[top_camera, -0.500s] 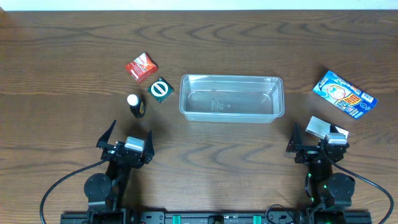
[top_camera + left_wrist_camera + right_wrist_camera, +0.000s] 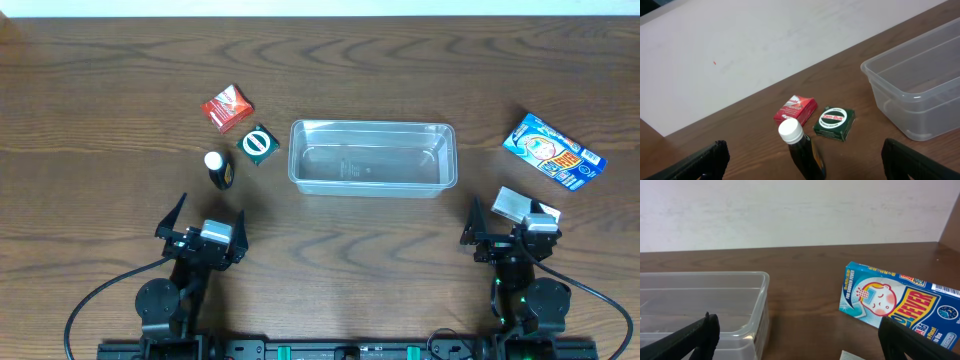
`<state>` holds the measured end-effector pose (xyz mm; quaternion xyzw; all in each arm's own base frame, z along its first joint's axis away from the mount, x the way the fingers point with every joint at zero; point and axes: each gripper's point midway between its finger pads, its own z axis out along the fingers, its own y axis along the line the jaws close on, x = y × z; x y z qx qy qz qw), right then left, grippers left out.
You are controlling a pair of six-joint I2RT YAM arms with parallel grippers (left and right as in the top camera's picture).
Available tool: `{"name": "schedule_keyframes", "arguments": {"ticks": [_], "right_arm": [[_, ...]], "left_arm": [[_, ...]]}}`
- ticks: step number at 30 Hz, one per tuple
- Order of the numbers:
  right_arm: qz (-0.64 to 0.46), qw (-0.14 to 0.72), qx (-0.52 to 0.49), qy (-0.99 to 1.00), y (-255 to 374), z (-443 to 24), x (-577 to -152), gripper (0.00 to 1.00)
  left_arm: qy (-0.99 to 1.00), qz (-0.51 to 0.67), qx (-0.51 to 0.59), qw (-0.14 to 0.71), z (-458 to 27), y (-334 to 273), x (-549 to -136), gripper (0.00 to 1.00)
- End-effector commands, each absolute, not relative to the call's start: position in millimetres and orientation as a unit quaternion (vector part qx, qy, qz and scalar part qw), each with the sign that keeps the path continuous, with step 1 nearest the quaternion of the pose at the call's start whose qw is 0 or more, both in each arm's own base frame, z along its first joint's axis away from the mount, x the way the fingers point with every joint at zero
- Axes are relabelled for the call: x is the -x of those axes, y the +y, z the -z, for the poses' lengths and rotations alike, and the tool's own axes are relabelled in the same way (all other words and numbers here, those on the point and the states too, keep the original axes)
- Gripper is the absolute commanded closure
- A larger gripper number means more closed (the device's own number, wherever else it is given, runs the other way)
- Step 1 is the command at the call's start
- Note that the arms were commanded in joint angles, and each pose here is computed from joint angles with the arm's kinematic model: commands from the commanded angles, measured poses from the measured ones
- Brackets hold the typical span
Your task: Pack container
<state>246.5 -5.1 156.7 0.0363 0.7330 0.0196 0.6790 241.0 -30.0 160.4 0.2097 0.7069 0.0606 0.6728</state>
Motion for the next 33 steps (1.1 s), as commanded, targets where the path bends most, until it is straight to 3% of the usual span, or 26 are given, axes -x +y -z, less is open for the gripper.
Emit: {"name": "schedule_keyframes", "arguments": {"ticks": [1,19,26,33], "right_arm": [[-0.014,0.680,-0.033,0.733,-6,-156,-246,0.01],[0.006,0.682,-0.049,0.729,-15,-158,-246,0.01],[-0.042,0.684,-0.017,0.728,4,-163,-246,0.01],[-0.050,0.665,-0.012,0.745,8,-205,-248,0.01]], "left_arm": [[0.723,-0.056,-0.201,0.659,-144,-27,-242,0.02],[0.723,-0.056,-0.201,0.659,-144,-27,-242,0.02],[0.723,-0.056,-0.201,0.659,-144,-27,-242,0.02],[0.723,-0.056,-0.201,0.659,-144,-27,-242,0.02]]}}
